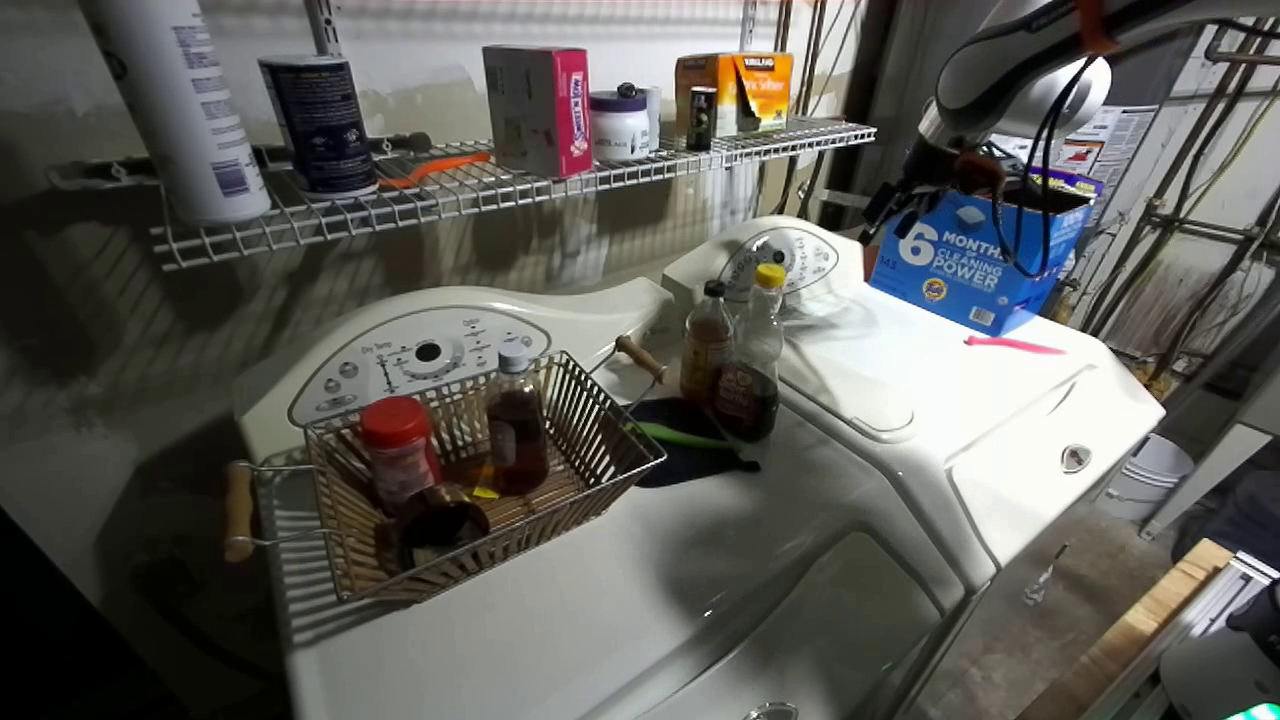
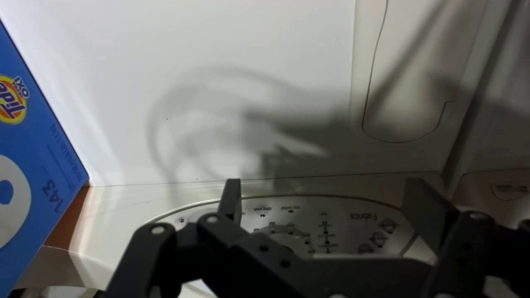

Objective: Press a button on the right washing machine

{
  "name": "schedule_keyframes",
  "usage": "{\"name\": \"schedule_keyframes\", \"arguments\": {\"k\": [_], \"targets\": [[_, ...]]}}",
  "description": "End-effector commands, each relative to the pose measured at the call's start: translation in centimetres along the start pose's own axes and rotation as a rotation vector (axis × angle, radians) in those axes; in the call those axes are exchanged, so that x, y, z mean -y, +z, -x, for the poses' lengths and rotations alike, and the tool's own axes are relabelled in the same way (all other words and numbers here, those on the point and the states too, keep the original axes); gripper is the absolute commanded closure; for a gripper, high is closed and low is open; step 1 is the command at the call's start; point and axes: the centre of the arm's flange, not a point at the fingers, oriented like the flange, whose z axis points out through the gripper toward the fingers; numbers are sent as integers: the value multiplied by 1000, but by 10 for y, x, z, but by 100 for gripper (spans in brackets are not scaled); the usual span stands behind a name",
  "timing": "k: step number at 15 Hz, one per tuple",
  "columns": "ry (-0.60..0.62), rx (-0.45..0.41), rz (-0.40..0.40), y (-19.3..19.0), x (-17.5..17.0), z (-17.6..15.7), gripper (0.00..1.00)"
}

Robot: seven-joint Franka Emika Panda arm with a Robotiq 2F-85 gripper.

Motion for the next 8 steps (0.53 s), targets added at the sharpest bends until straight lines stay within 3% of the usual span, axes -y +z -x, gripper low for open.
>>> {"name": "schedule_keyframes", "arguments": {"k": [1, 8], "targets": [[-15, -34, -18, 26, -22, -42, 26], [-7, -80, -12, 61, -46, -86, 76]]}}
